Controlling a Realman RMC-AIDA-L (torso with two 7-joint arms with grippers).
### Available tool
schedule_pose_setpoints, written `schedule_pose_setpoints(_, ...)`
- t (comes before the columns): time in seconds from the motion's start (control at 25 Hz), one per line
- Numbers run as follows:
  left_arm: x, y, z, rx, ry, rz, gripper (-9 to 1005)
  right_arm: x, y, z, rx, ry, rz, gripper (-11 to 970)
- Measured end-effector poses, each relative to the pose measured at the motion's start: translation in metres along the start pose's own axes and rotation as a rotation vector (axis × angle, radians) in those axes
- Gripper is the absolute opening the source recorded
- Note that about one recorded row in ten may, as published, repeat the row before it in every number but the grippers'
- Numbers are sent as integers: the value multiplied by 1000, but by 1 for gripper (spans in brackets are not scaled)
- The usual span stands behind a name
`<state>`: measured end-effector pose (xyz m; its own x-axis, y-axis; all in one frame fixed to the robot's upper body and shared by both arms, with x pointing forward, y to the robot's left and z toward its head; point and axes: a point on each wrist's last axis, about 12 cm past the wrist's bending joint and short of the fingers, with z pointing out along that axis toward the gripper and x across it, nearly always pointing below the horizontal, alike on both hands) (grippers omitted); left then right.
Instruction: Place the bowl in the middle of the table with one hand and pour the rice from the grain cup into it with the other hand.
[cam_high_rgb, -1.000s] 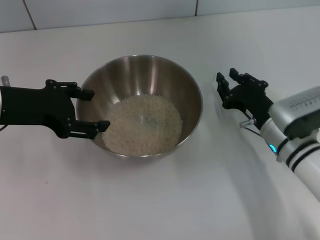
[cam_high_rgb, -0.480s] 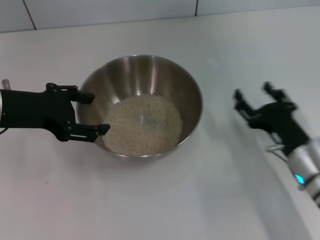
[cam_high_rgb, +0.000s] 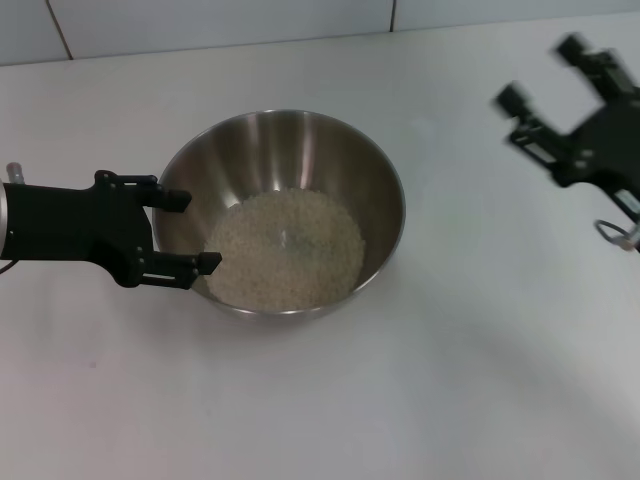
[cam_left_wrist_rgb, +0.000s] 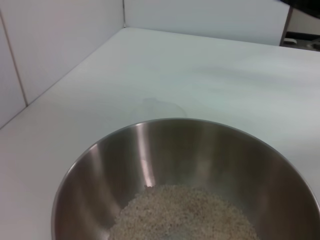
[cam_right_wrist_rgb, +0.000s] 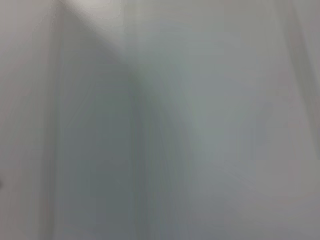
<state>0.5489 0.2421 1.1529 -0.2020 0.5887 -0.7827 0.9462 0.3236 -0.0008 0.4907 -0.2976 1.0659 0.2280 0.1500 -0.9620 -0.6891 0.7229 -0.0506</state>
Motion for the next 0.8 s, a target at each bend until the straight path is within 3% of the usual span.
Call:
schedule_pose_setpoints(0.04, -1, 0, 0, 1, 1, 3, 814, -4, -7, 8, -70, 46, 7, 840)
schedule_pose_setpoints(0.08, -1, 0, 1, 2, 1, 4, 814, -4, -7, 8, -70, 46, 7, 840)
schedule_pose_setpoints(0.12, -3, 1, 1, 2, 0, 8, 814, -15, -19, 21, -180, 132, 13, 840)
schedule_pose_setpoints(0.24, -3, 1, 1, 2, 0, 9, 814, -25, -27, 31, -259, 198, 27, 840)
schedule_pose_setpoints(0.36, -3, 1, 1, 2, 1, 8, 814, -57, -43, 54, -395, 416, 27, 840)
schedule_pose_setpoints(0.56, -3, 1, 1, 3, 1, 4, 814, -71, -43, 64, -434, 535, 20, 840)
schedule_pose_setpoints(0.6, -3, 1, 1, 3, 1, 3, 814, -75, -40, 72, -443, 628, 9, 840)
schedule_pose_setpoints(0.8, -3, 1, 1, 2, 1, 2, 814, -78, -35, 86, -436, 784, 36, 840)
